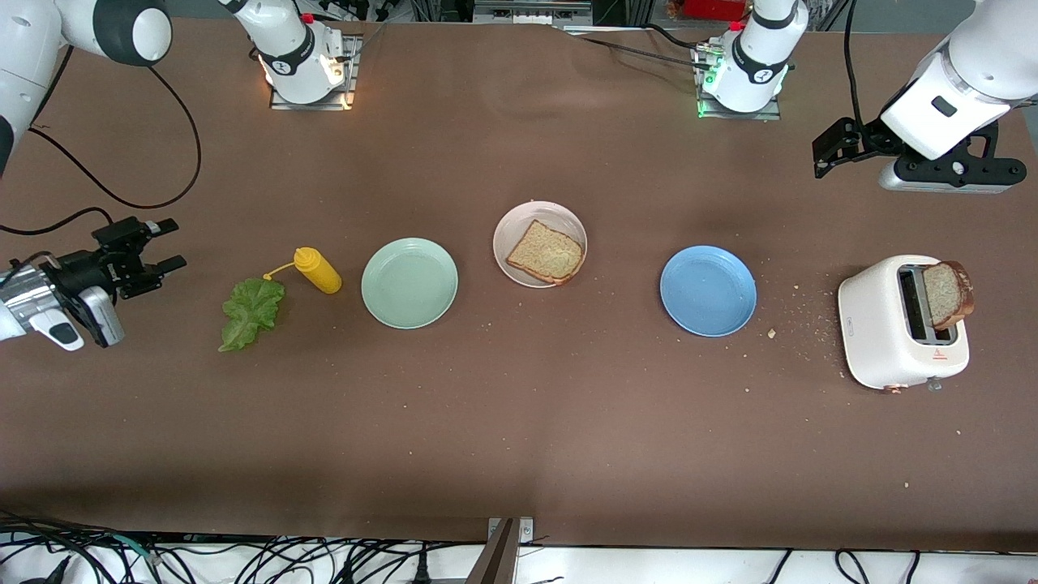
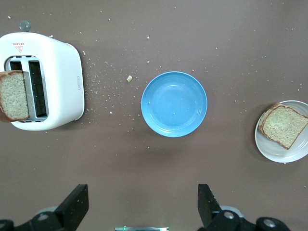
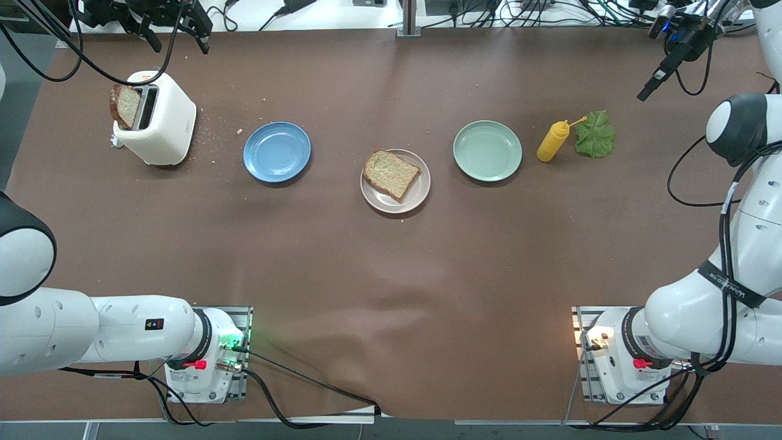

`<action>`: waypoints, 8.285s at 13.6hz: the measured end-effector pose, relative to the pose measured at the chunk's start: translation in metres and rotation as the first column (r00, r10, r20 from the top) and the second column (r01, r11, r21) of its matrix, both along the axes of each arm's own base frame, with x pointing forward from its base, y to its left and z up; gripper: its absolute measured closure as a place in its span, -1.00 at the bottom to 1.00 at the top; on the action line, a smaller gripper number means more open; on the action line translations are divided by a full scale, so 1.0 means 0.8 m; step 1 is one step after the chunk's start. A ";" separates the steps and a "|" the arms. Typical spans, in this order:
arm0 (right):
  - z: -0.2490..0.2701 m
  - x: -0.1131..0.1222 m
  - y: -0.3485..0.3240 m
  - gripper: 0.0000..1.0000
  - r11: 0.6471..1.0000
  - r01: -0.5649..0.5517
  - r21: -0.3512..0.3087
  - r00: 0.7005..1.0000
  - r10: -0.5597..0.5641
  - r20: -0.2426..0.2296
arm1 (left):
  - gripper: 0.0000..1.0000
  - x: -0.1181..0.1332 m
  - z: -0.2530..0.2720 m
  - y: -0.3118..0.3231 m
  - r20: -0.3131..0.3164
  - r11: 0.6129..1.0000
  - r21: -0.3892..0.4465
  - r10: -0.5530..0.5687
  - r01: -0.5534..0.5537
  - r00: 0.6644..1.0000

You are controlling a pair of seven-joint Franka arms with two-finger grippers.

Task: Make sandwich in beige plate with both arms
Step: 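Move the right gripper down toward the green lettuce leaf, then grasp the lettuce leaf with the right gripper, then lift the lettuce leaf and carry it over the beige plate, then lower the lettuce leaf onto the bread slice with the right gripper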

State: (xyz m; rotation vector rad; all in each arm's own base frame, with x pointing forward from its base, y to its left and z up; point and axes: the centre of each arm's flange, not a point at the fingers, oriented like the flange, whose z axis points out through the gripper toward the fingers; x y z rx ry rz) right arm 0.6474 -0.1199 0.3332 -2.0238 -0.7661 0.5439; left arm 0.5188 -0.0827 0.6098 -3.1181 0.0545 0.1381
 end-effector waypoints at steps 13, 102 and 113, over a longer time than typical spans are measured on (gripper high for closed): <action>0.038 0.000 0.132 -1.00 0.518 0.329 -0.790 0.944 -0.176 0.278 | -1.00 0.000 0.000 0.000 0.000 1.000 0.000 0.000 0.000 1.000; -0.067 -0.094 0.684 0.89 0.876 0.419 -0.237 0.850 -0.471 -0.238 | -1.00 0.000 -0.001 -0.001 -0.002 1.000 -0.001 -0.002 0.002 1.000; -0.174 -0.105 0.686 0.89 0.848 0.447 -0.284 0.766 -0.527 -0.369 | -1.00 0.000 -0.001 -0.001 -0.002 1.000 -0.001 -0.001 0.001 1.000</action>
